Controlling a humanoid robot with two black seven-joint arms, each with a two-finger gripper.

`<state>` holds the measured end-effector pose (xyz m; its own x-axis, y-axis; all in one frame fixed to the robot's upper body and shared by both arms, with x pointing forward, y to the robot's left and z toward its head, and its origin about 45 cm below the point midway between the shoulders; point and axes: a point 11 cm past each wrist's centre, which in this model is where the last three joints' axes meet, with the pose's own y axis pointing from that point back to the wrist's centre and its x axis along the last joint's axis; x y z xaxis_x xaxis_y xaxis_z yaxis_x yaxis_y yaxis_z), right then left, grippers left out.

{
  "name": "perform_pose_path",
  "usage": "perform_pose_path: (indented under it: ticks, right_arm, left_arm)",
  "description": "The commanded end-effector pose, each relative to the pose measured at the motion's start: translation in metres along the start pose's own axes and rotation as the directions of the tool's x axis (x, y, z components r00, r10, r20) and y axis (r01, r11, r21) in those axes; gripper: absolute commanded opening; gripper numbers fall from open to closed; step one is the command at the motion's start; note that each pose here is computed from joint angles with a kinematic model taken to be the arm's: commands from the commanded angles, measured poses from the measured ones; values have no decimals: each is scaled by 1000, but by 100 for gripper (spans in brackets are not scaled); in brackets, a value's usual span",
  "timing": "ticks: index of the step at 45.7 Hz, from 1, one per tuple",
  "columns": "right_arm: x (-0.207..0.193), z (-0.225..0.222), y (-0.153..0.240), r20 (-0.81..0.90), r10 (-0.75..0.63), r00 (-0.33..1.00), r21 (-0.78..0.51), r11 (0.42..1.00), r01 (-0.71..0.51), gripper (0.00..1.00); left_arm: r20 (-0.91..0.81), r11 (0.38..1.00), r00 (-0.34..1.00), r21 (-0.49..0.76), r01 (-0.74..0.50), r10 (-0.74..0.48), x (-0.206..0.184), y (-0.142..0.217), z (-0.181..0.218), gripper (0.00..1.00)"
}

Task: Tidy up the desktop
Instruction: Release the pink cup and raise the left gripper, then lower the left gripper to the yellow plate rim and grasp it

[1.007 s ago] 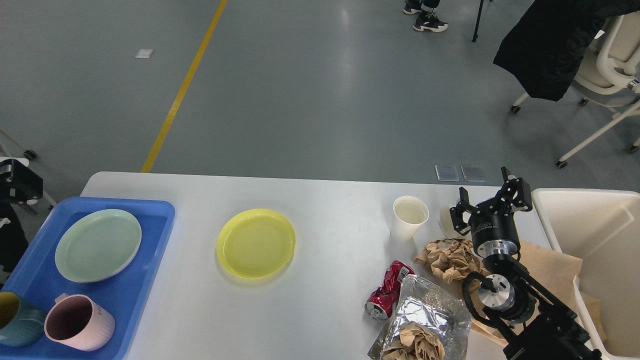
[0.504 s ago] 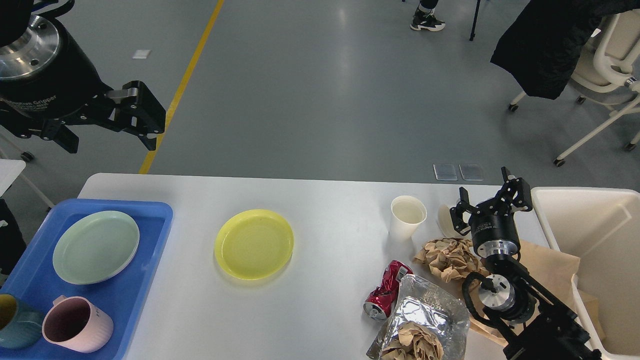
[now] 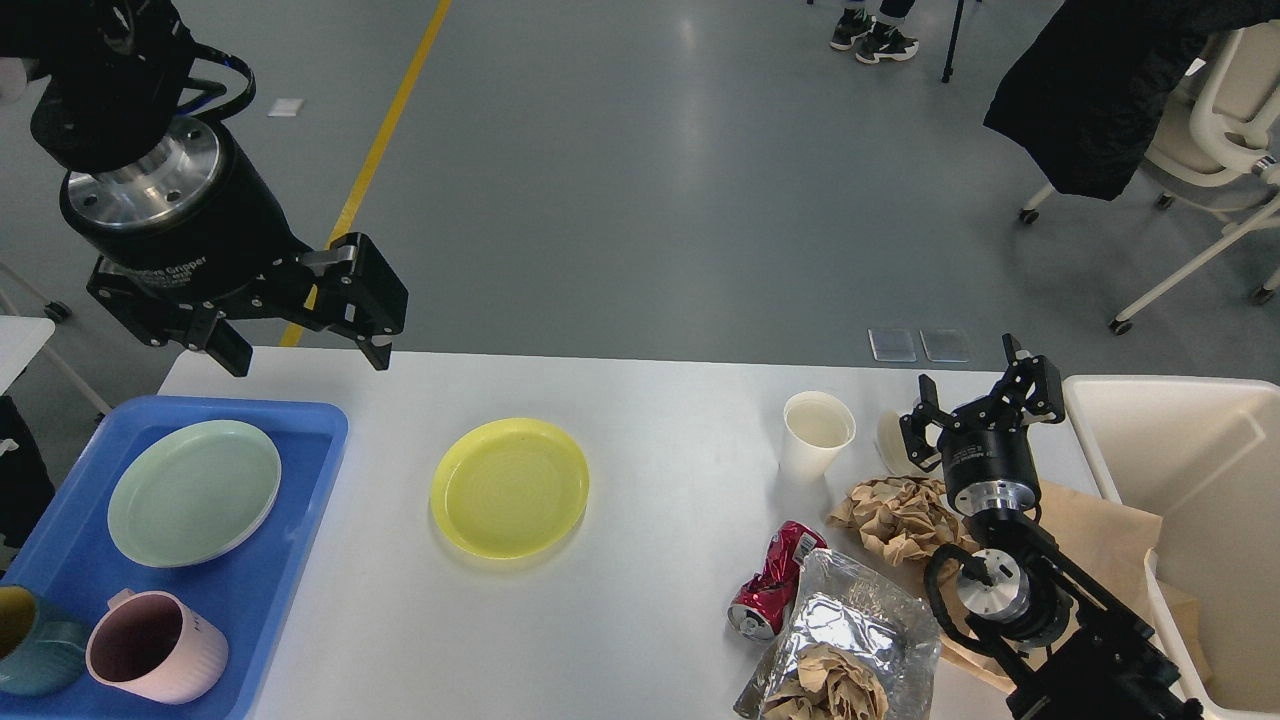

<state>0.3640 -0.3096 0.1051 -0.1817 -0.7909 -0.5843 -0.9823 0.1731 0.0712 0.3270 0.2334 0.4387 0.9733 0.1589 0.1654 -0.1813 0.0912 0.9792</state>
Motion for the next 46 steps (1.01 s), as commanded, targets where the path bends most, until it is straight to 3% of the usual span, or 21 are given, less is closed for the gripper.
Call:
perform_pose_path:
  ticks: [1,17,35,46]
  right_arm:
    - [0,0,0,-1,0,1000,0,1000,0,100]
    - [0,0,0,1,0,1000,0,1000,0,100]
    - [0,0,0,-1,-1,1000,0,1000,1,100]
    - [0,0,0,-1,-1,1000,0,1000,1,100]
  left_arm:
    - [-59,996,996,-50,69,-72,-1,-42,-16,97]
    - [-150,993,983,-71,97,-106,-5,-162,-52,97]
    - [-502,977,859,-113,-183,103,-25,-265,-47,95]
    - [-562,978,813,-32,-205,152,-46,-296,-63,97]
